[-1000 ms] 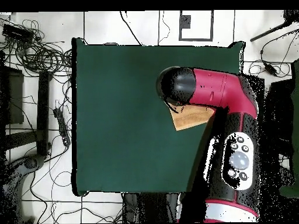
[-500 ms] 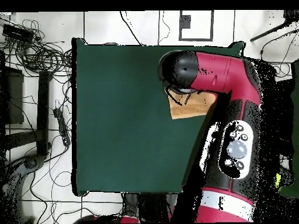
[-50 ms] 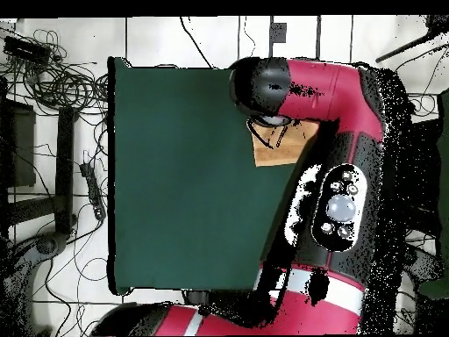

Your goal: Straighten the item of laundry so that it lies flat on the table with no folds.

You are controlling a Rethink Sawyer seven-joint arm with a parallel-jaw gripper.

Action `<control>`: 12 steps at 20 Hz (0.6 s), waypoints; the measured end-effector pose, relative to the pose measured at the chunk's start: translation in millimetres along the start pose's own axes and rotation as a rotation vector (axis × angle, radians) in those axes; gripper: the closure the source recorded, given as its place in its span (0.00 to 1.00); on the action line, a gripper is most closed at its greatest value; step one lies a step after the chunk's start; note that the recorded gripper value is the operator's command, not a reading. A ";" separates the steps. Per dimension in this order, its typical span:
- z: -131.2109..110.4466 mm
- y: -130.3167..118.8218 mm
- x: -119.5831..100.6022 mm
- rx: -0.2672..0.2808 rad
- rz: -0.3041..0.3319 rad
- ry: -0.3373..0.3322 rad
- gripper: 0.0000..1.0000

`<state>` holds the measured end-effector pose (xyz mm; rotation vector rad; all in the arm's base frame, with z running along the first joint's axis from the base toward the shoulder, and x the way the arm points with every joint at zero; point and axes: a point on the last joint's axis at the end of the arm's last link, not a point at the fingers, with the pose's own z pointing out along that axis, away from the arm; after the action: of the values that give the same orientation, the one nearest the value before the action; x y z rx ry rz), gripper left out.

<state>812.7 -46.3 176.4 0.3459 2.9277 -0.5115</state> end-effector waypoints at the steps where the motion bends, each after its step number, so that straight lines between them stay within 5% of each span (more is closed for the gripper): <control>1: 0.4 2.3 -0.9 0.004 0.007 -0.003 1.00; 12: 20.3 14.9 6.5 0.039 0.081 0.010 1.00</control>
<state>812.4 -38.5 151.7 0.4709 2.9023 -0.5574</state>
